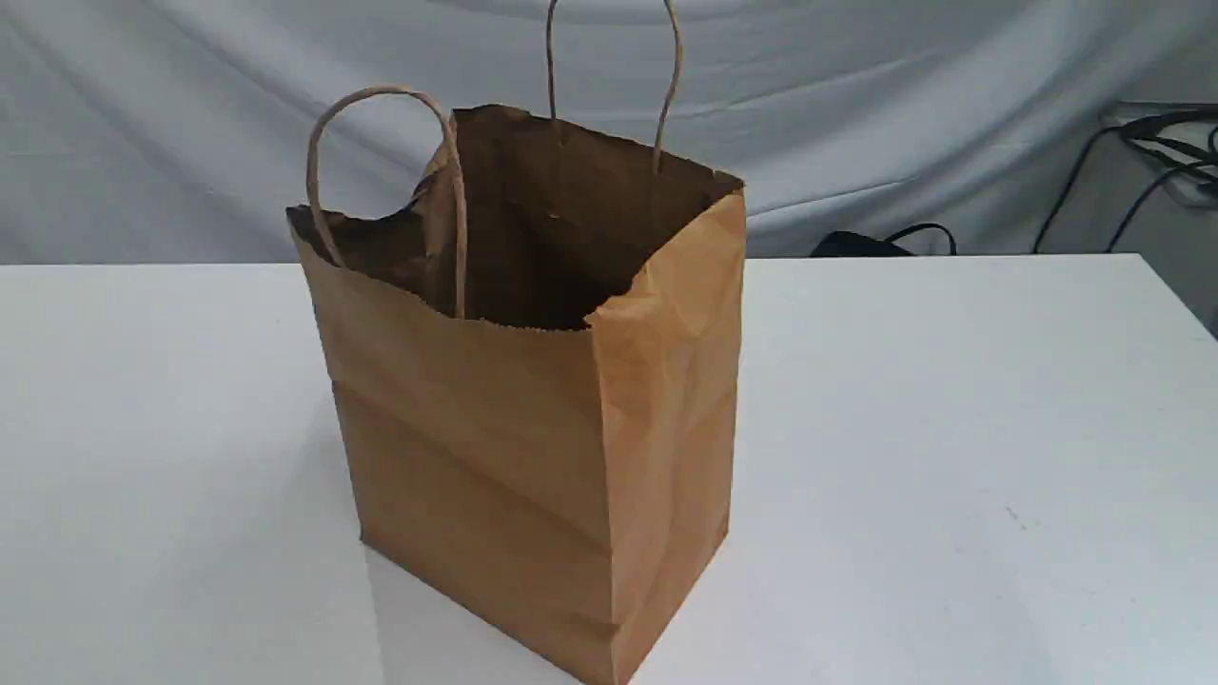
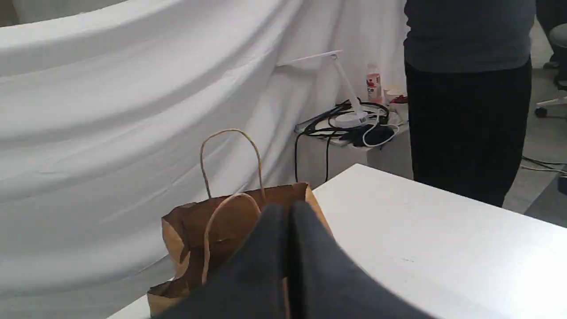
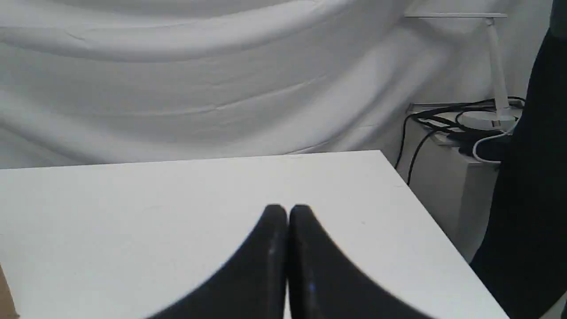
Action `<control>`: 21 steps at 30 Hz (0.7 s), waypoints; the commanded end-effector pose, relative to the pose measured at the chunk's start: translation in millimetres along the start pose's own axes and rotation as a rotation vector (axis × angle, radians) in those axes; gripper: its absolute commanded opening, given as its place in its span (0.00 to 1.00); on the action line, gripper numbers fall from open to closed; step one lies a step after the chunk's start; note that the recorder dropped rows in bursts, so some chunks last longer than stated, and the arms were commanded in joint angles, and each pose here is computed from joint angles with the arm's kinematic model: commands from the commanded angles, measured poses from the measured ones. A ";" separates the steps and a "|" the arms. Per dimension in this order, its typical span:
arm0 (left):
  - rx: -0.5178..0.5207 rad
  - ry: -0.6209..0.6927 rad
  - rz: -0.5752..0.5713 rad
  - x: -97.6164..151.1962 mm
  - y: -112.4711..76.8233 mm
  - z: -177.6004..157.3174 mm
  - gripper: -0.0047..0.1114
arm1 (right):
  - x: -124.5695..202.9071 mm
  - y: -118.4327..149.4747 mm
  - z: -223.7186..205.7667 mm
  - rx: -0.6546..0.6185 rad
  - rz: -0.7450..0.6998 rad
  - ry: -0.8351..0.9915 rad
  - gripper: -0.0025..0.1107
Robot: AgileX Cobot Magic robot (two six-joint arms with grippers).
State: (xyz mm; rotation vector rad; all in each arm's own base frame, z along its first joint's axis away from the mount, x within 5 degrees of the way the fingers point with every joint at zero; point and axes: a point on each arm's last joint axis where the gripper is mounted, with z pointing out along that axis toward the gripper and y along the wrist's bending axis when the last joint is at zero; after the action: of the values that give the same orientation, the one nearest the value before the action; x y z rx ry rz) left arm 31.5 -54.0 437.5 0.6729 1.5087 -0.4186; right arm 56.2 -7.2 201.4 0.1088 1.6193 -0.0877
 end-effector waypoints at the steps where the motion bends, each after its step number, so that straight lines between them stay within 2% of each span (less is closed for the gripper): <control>1: 0.012 -0.013 -0.046 0.0 -1.6 -0.4 0.04 | 0.8 0.2 -0.2 -0.004 -0.007 0.000 0.02; 3: 0.006 -0.010 -0.018 0.3 -1.1 -0.4 0.04 | 0.8 0.2 -0.2 -0.004 -0.007 0.000 0.02; 5: -0.050 -0.005 0.005 3.9 4.7 1.9 0.04 | 0.8 0.2 -0.2 -0.004 -0.007 0.000 0.02; 8: -0.138 -0.009 -0.036 17.0 15.3 10.7 0.04 | 0.8 0.2 -0.2 -0.004 -0.007 0.000 0.02; 11: -0.249 -0.008 -0.112 41.3 29.2 21.4 0.04 | 0.8 0.2 -0.2 -0.004 -0.007 0.000 0.02; 14: -0.347 0.012 -0.138 72.9 36.1 24.5 0.04 | 0.8 0.2 -0.2 -0.004 -0.005 0.000 0.02; 21: -0.508 -0.002 0.015 130.0 26.6 8.4 0.04 | 0.8 0.2 -0.2 -0.004 -0.005 0.000 0.02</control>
State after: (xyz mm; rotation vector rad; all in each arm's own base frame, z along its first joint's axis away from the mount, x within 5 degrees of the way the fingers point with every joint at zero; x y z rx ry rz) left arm 64.7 -22.8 318.5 0.2992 1.5710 -0.0717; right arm 56.2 -7.2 201.2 0.1090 1.6209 -0.0877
